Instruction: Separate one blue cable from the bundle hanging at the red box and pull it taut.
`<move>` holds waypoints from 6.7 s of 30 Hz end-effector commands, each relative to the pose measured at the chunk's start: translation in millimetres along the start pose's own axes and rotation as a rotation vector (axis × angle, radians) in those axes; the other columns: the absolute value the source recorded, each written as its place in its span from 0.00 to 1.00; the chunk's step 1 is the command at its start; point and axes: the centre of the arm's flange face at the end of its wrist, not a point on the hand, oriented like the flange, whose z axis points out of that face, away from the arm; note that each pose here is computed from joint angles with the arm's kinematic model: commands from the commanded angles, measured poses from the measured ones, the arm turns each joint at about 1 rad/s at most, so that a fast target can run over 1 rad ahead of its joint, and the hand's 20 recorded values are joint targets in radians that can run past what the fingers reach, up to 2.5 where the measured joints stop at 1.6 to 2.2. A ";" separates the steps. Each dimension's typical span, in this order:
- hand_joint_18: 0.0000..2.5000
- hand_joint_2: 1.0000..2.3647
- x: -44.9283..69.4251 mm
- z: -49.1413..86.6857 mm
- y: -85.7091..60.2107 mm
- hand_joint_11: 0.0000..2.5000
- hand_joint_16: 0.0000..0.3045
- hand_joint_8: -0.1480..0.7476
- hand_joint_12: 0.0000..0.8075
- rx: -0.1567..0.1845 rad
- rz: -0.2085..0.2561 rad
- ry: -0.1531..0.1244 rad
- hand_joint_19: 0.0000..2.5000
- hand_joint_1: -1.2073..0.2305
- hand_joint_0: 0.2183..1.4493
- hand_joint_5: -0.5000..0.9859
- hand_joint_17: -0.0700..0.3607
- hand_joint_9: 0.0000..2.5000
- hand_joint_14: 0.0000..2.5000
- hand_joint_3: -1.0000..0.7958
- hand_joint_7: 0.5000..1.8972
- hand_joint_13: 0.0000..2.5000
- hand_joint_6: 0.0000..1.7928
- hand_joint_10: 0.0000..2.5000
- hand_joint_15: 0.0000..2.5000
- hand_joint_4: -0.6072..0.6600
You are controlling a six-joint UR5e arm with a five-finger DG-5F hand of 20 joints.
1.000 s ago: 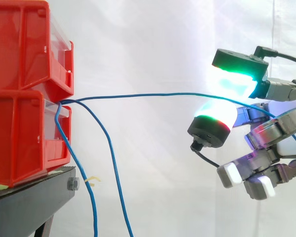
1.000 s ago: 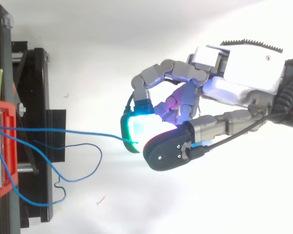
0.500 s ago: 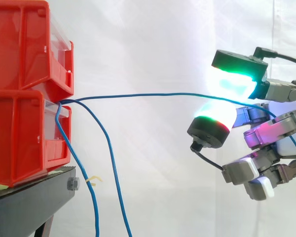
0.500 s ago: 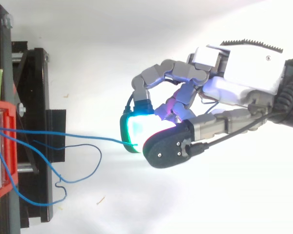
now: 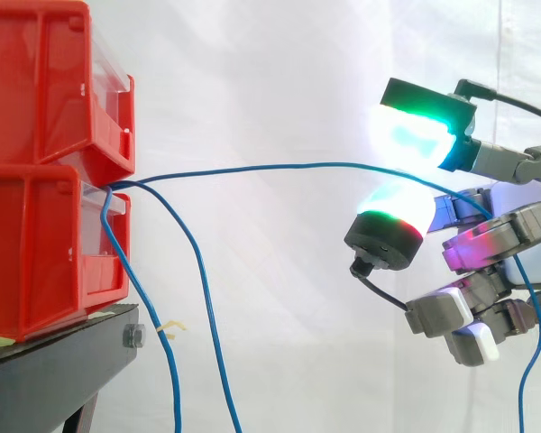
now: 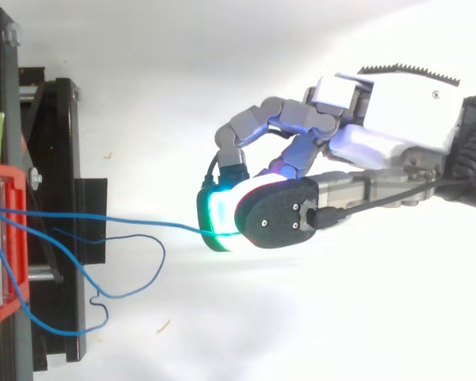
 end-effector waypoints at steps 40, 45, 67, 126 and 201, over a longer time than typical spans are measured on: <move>0.32 0.02 -0.1 -0.3 -0.9 0.81 0.17 0.47 0.49 0.002 -0.002 0.000 0.34 0.39 0.32 0.18 0.43 0.52 0.01 0.47 0.51 0.38 0.50 0.19 0.43 0.54; 0.34 0.02 -0.1 -0.3 -0.9 0.81 0.18 0.50 0.50 0.002 -0.001 0.000 0.33 0.37 0.32 0.20 0.45 0.54 0.01 0.54 0.53 0.39 0.50 0.17 0.43 0.50; 0.35 0.02 0.6 -1.0 -1.5 0.82 0.17 0.51 0.49 0.007 -0.005 0.001 0.33 0.37 0.33 0.20 0.44 0.57 0.01 0.53 0.52 0.45 0.51 0.30 0.48 0.50; 0.35 0.02 28.2 -14.5 -27.4 0.79 0.17 0.50 0.47 -0.021 -0.191 0.068 0.35 0.36 0.34 0.20 0.44 0.54 0.00 0.54 0.53 0.46 0.51 0.34 0.60 0.49; 0.52 0.01 26.3 -15.5 -27.4 0.65 0.09 0.56 0.44 -0.014 -0.264 0.054 0.79 0.35 0.37 0.22 0.31 0.27 1.00 0.57 0.35 0.22 0.53 1.00 0.61 0.38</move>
